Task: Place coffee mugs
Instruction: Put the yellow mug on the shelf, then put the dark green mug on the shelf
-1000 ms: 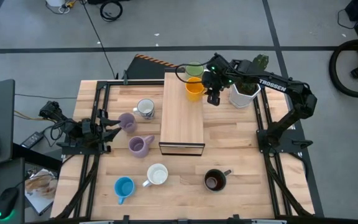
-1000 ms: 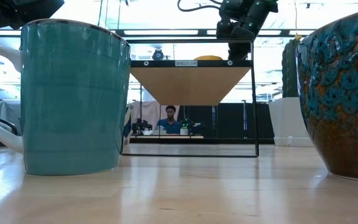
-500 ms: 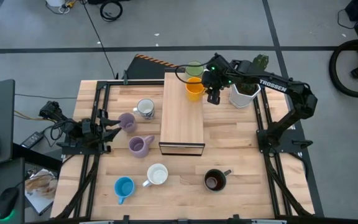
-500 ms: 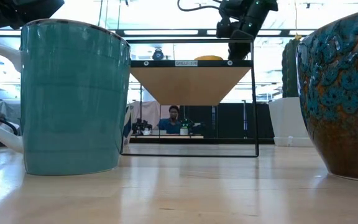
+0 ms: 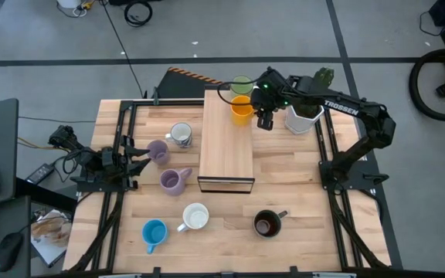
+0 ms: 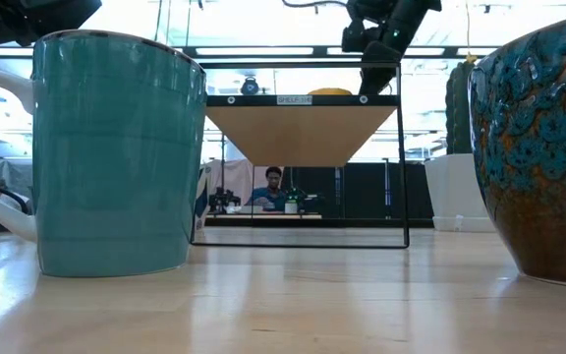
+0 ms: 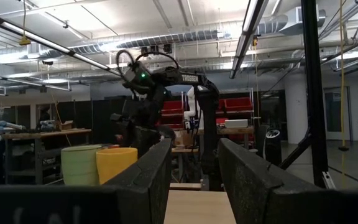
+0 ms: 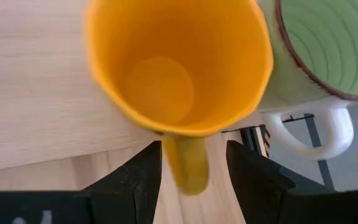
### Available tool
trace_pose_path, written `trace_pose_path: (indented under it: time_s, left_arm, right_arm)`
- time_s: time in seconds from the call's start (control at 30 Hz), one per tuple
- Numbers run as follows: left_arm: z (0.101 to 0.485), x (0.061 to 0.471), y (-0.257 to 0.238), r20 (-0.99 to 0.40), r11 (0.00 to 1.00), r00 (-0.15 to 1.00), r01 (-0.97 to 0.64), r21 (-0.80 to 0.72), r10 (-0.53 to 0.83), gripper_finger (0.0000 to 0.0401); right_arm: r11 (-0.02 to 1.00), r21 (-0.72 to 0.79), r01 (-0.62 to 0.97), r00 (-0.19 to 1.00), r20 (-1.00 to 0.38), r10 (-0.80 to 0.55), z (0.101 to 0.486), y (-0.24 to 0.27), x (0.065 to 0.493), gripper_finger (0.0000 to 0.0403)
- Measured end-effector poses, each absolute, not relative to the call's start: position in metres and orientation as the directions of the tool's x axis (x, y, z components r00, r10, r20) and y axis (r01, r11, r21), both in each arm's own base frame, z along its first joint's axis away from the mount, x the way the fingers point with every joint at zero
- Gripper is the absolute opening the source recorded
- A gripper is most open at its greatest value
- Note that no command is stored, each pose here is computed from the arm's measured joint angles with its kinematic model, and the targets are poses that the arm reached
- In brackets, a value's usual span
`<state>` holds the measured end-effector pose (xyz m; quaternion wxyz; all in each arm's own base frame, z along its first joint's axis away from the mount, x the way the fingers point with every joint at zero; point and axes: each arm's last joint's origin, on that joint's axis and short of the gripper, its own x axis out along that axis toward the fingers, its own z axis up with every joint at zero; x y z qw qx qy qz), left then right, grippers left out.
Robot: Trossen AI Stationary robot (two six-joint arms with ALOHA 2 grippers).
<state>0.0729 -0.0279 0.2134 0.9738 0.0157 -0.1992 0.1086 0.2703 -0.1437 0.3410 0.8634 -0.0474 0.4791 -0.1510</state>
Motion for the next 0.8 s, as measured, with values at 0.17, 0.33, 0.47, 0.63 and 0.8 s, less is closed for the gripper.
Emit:
trace_pose_path:
  time_s: [0.17,0.33,0.47,0.63,0.8]
  left_arm:
    - [0.213,0.073,-0.028,0.392,0.976,0.897,-0.217,-0.012,0.205,0.0139]
    - [0.213,0.073,-0.028,0.392,0.976,0.897,-0.218,-0.013,0.205,0.0139]
    - [0.213,0.073,-0.028,0.392,0.976,0.897,-0.217,-0.013,0.205,0.0139]
    - [0.213,0.073,-0.028,0.392,0.976,0.897,-0.218,-0.012,0.205,0.0139]
    - [0.213,0.073,-0.028,0.388,0.977,0.899,-0.212,-0.021,0.203,0.0139]
  right_arm:
    - [0.942,-0.243,0.229,0.520,-0.788,-0.330,0.353,-0.136,0.263,0.0185]
    - [0.940,-0.195,0.281,0.515,-0.795,-0.320,0.363,-0.124,0.247,0.0186]
    - [0.951,-0.141,0.274,0.491,-0.830,-0.265,0.368,-0.099,0.237,0.0185]
    - [0.973,-0.062,0.224,0.494,-0.853,-0.168,0.365,-0.054,0.238,0.0185]
    - [0.986,-0.001,0.167,0.432,-0.899,-0.074,0.337,0.003,0.240,0.0185]
